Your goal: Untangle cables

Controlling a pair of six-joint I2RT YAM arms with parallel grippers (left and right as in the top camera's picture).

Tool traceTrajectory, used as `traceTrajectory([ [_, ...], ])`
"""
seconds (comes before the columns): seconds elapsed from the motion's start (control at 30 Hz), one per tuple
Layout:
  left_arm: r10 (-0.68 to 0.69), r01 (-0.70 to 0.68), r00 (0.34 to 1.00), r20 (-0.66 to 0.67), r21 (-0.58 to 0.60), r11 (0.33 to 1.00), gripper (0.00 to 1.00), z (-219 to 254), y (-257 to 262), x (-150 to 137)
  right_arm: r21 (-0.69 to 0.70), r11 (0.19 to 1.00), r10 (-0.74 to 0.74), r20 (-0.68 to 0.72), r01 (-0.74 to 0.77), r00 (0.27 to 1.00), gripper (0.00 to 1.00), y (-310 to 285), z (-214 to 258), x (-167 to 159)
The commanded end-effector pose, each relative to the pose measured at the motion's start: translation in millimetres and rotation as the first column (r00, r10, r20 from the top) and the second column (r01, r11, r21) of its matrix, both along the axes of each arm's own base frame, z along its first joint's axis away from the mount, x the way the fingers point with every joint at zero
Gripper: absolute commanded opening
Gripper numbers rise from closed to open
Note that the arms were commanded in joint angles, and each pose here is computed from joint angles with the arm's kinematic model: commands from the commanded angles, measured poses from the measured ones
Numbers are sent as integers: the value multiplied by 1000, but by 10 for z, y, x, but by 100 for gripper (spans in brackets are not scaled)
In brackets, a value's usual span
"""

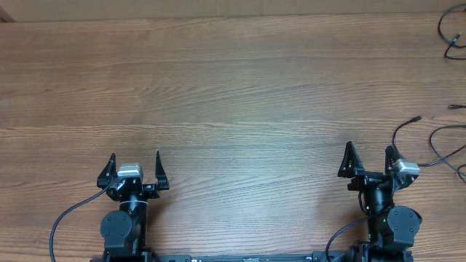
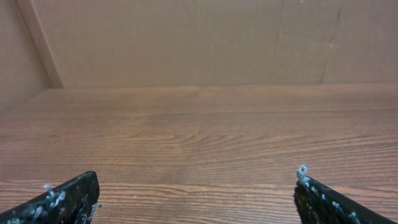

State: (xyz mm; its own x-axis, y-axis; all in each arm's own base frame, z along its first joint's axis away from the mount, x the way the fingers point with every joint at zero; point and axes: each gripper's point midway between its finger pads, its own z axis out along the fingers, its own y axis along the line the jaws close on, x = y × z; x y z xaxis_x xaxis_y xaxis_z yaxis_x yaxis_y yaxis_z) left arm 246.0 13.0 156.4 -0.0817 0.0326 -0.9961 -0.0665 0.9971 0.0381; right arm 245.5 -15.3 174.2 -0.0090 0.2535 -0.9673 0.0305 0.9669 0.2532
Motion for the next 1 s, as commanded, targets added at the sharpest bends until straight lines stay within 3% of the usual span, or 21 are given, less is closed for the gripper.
traceTrajectory([
  [0.0,-9,9,1000,5,18,1000,100,3,-9,-1,6,1000,-16,-1,16,1000,100,-29,-29,1],
  [0.47,-9,9,1000,4,18,1000,100,2,-9,-2,-18,1000,-23,-3,23,1000,100,-42,-33,1],
  [0.97,-9,9,1000,5,18,1000,100,3,-9,-1,-199,980,-27,-10,24,1000,100,-53,-37,2],
])
